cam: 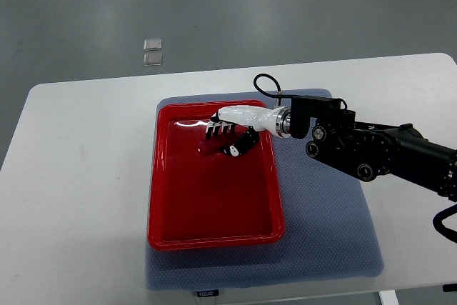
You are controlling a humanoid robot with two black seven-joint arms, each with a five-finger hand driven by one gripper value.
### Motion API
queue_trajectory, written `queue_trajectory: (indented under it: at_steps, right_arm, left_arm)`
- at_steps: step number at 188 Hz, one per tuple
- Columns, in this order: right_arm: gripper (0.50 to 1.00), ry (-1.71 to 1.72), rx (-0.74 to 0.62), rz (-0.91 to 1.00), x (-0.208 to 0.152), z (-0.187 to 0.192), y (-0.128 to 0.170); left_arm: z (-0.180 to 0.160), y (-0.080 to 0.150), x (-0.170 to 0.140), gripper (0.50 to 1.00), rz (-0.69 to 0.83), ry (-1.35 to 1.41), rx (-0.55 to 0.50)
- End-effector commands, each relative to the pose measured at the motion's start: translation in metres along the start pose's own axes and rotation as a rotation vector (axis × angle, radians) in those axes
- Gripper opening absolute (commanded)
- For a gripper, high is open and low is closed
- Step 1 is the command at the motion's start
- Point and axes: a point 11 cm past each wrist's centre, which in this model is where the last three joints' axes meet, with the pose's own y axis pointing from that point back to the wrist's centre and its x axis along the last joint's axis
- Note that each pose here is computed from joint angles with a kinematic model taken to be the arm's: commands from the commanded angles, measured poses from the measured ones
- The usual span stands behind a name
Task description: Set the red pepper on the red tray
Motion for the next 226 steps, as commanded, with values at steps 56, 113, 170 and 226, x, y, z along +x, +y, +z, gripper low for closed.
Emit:
queue_trajectory:
  at_steps: [56, 113, 170, 226]
  right_arm:
    - [0.697, -0.03, 0.005, 0.001, -0.016, 0.001, -0.004]
    - [0.891, -0.05, 0.001, 0.024, -0.008, 0.005, 0.0]
    - [0.895, -0.41, 0.051, 0.383, 0.095, 0.03, 0.045]
    - [0.895, -1.61, 0.397, 0.856, 0.09, 0.107, 0.107]
  left_arm:
    - [0.0, 0.0, 0.002, 1.0, 0.005, 0.0, 0.0]
    - [0.0, 0.0, 0.002, 1.0, 0.005, 0.0, 0.0]
    - [0.0, 0.0, 0.001, 1.0, 0.003, -0.001, 0.0]
    - [-0.001, 0.0, -0.001, 1.0, -0.002, -0.006, 0.006]
